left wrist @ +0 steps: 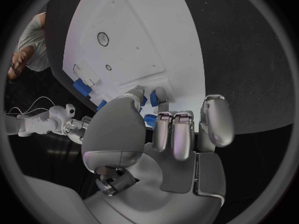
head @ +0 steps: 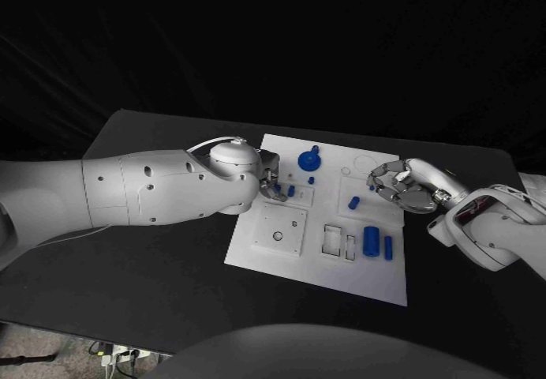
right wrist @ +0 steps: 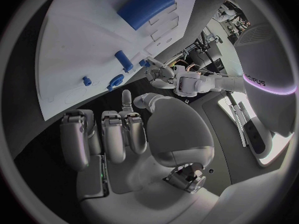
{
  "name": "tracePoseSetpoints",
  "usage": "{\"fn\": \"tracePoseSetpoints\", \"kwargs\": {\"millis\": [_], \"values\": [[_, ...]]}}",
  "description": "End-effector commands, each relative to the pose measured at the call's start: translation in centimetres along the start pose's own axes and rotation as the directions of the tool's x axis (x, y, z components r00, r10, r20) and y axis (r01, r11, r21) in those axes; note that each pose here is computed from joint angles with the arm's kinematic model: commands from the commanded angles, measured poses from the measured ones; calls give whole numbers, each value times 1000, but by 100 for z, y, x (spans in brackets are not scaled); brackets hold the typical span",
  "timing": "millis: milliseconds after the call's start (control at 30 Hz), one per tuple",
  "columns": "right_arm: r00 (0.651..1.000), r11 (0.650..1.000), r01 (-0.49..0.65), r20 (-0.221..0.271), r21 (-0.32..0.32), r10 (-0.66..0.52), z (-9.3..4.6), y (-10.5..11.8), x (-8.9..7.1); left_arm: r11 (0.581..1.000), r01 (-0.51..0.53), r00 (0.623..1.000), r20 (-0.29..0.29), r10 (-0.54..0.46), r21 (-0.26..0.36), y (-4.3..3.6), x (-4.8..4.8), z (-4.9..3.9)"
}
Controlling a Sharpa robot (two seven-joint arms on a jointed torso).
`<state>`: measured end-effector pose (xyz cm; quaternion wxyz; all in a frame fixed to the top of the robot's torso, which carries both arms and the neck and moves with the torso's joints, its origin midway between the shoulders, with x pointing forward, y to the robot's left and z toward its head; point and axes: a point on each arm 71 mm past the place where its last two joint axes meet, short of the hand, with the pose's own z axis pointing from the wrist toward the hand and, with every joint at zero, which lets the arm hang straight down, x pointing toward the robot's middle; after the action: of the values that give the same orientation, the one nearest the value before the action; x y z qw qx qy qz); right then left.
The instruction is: Assemble the parts on the task board
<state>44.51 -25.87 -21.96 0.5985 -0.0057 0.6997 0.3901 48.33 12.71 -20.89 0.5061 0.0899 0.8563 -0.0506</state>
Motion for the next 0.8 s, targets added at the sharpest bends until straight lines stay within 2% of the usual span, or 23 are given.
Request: {"fn": "tracePoseSetpoints", "kwargs": {"millis": [33,300,800], "values": [[1000,1000,-2,-19,2,2,-3,-2,17,987,-61,993,-105,46,-150,147,183,5],[1000,1000,-3,-25,6,3,-3,-7,20,986,-67,992,-114,50,-151,176,188,-11],[1000,1000,-5,-30,10,5,-8,-12,22,992,-48,993,-113,35,-119,140,182,-13]]}}
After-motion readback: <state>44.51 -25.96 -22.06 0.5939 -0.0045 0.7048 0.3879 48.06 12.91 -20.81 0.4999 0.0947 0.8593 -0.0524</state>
